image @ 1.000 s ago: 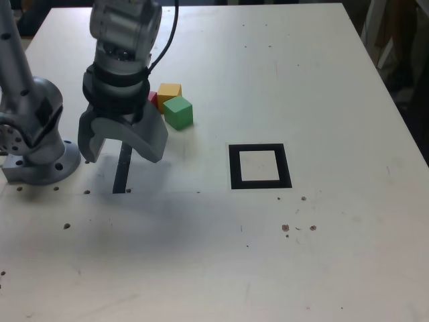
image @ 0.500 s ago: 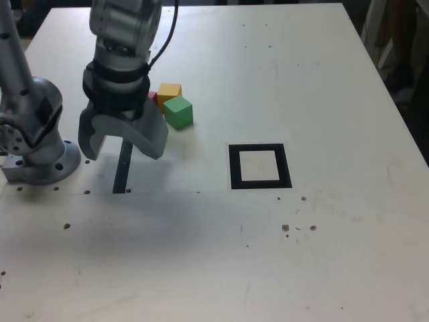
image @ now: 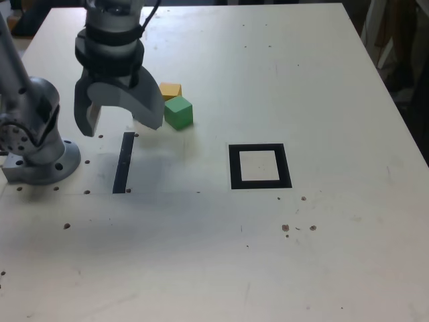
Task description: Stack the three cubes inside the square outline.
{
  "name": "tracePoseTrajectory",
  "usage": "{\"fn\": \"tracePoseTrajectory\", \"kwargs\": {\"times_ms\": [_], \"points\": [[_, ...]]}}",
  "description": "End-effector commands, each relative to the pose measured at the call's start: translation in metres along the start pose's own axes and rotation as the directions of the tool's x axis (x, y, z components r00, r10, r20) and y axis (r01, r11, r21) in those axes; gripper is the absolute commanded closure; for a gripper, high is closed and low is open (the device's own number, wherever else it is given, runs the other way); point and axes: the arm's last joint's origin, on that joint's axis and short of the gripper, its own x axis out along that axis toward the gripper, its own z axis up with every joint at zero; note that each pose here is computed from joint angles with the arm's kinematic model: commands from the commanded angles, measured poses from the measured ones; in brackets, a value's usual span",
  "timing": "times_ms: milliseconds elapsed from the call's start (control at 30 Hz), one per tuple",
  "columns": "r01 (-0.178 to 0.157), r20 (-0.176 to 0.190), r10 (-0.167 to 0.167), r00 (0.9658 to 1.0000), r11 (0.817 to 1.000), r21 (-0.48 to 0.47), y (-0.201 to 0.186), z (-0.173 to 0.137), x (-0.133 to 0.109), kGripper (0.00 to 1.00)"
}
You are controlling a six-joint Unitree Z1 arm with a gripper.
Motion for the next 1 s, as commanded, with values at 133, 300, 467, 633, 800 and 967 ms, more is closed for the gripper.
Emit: {"fn": "tracePoseTrajectory", "kwargs": {"times_ms": [133,300,467,633,800,967], "points": [[0.023,0.006,-0.023,0.9997,0.996,-0.088,0.016,0.002,-0.005,0.01],[0.065,0.044,-0.058,0.9973,0.981,-0.182,0.031,-0.004,-0.013,0.01],[0.11,0.072,-0.094,0.9929,0.958,-0.266,0.042,-0.008,-0.017,0.01],[0.147,0.078,-0.127,0.9888,0.918,-0.368,0.055,-0.011,-0.019,0.01],[0.149,0.066,-0.134,0.9888,0.851,-0.503,0.064,-0.013,-0.023,0.01],[0.151,0.068,-0.139,0.9879,0.765,-0.626,0.073,-0.014,-0.026,0.01]]}}
